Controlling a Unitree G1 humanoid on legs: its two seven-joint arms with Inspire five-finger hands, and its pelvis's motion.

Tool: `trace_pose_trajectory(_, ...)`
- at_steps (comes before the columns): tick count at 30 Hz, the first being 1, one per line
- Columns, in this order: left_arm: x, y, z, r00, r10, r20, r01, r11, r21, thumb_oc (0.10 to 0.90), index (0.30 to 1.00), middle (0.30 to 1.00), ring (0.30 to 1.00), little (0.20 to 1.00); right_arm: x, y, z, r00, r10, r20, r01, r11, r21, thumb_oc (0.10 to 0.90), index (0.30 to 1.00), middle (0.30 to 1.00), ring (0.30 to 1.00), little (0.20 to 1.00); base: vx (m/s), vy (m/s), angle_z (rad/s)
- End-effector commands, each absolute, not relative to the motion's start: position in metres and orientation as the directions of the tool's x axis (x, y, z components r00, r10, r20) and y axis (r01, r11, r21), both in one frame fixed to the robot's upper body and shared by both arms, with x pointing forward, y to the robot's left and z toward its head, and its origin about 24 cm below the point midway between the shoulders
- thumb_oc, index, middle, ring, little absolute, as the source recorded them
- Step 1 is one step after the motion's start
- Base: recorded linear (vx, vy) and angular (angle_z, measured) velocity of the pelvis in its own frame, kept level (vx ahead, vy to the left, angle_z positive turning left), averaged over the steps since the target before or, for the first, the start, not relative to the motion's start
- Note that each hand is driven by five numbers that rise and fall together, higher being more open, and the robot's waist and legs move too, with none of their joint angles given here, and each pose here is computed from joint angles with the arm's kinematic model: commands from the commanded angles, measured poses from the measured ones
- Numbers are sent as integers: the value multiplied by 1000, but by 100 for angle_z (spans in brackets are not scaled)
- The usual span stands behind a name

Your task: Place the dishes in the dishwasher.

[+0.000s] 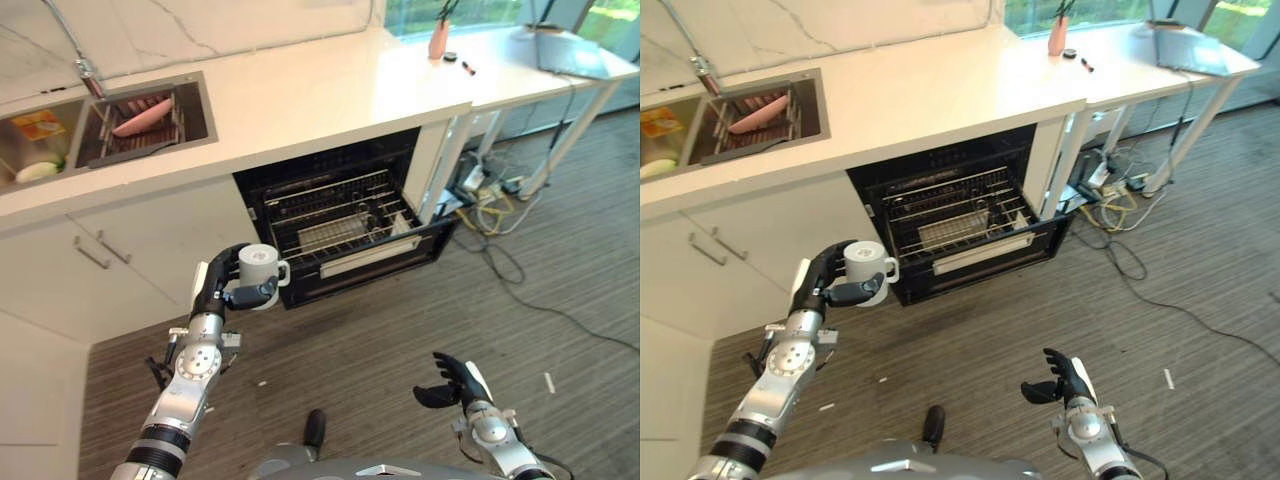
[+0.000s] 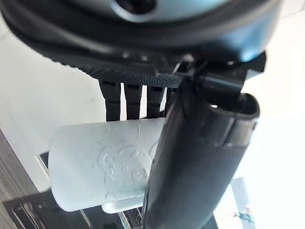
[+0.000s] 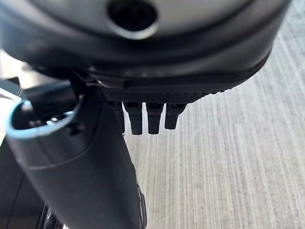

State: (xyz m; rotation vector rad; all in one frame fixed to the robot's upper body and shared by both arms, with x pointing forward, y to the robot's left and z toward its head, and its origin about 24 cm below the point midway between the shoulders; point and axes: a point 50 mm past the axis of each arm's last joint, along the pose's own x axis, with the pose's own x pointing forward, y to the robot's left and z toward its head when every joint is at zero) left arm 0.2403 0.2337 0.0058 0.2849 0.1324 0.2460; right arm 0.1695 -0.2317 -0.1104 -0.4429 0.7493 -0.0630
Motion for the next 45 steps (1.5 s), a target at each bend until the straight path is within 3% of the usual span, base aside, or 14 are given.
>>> trace_pose_trajectory(1,261,248,78,915,306,264,-360,914,186,400,300,300,300,300,208,-251,-74,849,-261,-459,6,874,-486,800,900,900,900,900,15,393,1)
trace_pose_trajectory(12,275,226,91,942,145,304,-236,928,289,400,300,300,300,300,181,-285,-74,774,-471,-424,188,809,-557,800,900,900,900,900,29,569,31)
trace_pose_trajectory(18,267,226,90,942,142,305,-234,928,291,400,300,300,300,300,220,-268,-39,871,-423,-248,279,843,-459,800,900,900,900,900,-39,631,-39)
trace_pose_trajectory(25,274,216,98,937,104,333,-204,938,282,400,300,300,300,300,237,-260,-2,912,-402,-78,375,897,-236,800,900,900,900,900,135,217,-11)
trace_pose_trajectory(32,273,209,98,938,80,337,-162,961,222,400,300,300,300,300,243,-257,52,936,-312,166,341,919,-200,800,900,900,900,900,199,-40,12)
trace_pose_trajectory(45,269,209,94,939,108,326,-161,977,140,400,300,300,300,300,246,-239,79,955,-144,260,183,974,-131,800,900,900,900,900,104,-72,-9)
